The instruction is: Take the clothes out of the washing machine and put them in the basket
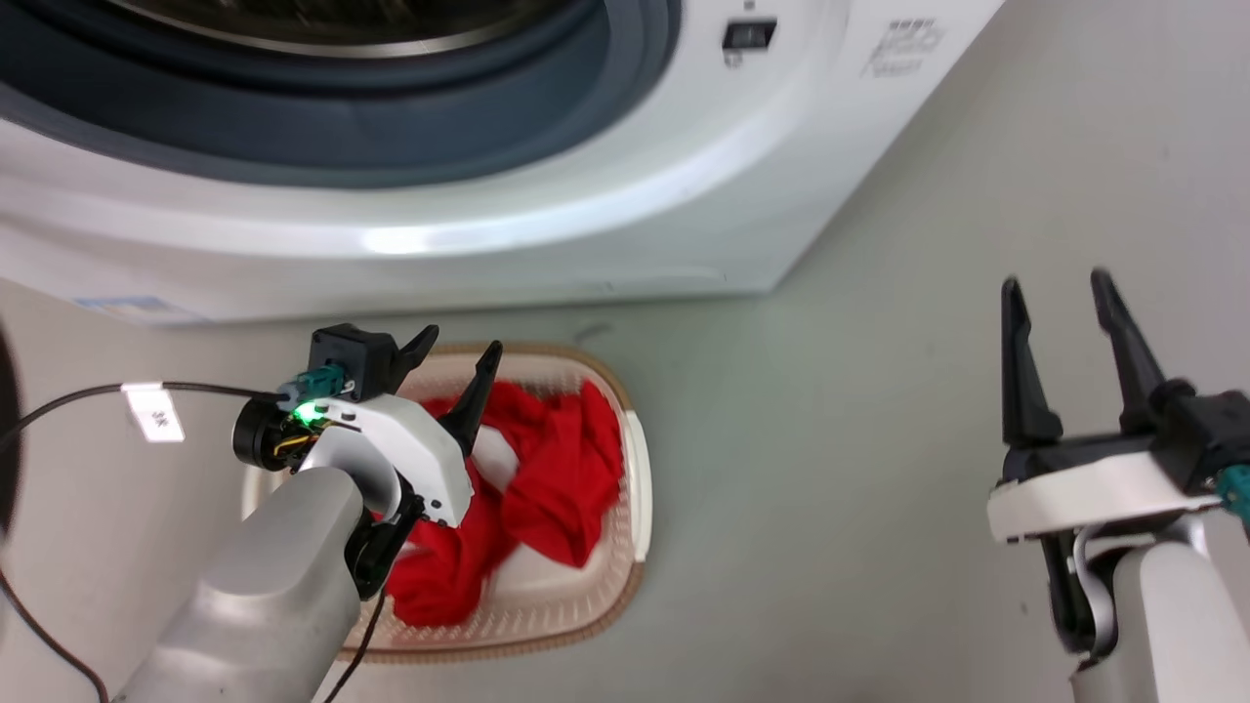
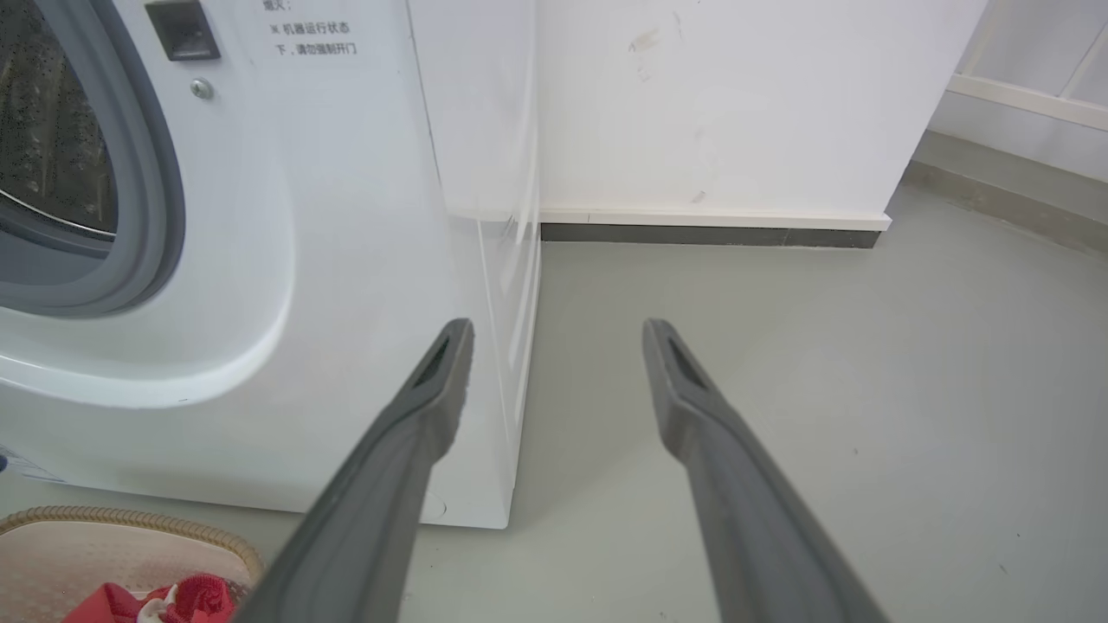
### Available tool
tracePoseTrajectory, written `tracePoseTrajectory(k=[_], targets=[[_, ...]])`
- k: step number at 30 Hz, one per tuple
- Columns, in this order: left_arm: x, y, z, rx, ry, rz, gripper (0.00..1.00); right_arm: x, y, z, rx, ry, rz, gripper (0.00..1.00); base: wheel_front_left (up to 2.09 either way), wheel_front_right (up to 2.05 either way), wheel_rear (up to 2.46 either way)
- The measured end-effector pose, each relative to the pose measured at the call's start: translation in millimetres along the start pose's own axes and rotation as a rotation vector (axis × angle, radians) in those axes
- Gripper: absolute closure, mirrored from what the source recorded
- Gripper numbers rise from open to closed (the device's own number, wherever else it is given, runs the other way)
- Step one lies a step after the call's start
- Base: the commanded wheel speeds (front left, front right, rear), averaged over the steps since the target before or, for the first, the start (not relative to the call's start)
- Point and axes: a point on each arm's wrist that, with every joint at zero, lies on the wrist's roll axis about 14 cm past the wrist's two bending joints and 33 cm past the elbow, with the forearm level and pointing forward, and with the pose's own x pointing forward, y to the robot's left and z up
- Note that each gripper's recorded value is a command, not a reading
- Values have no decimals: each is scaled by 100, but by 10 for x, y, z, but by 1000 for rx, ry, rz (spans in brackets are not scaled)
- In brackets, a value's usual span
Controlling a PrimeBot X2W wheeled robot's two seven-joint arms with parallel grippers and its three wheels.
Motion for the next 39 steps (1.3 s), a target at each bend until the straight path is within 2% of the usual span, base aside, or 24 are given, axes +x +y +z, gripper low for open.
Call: tracePoseTrajectory(k=[9, 17, 19, 22, 28, 39], targets=[[-745, 16, 985, 26, -333, 91, 0, -238, 155, 455, 13, -102, 37, 0, 0, 0, 0], [-1513, 28, 1371, 75, -558, 205, 0, -425, 350, 605, 1, -136, 92, 0, 0, 0, 0], [-1705, 51, 1419, 81, -605, 246, 0, -483, 377, 620, 0, -139, 100, 0, 0, 0, 0], [-1964, 76, 1453, 35, -680, 304, 0, -545, 386, 668, 22, -152, 101, 0, 0, 0, 0], [-2247, 31, 1361, 103, -707, 372, 0, -681, 399, 718, 48, -166, 105, 0, 0, 0, 0], [-2401, -118, 1164, 148, -700, 421, 0, -963, 253, 677, 69, -162, 62, 0, 0, 0, 0]])
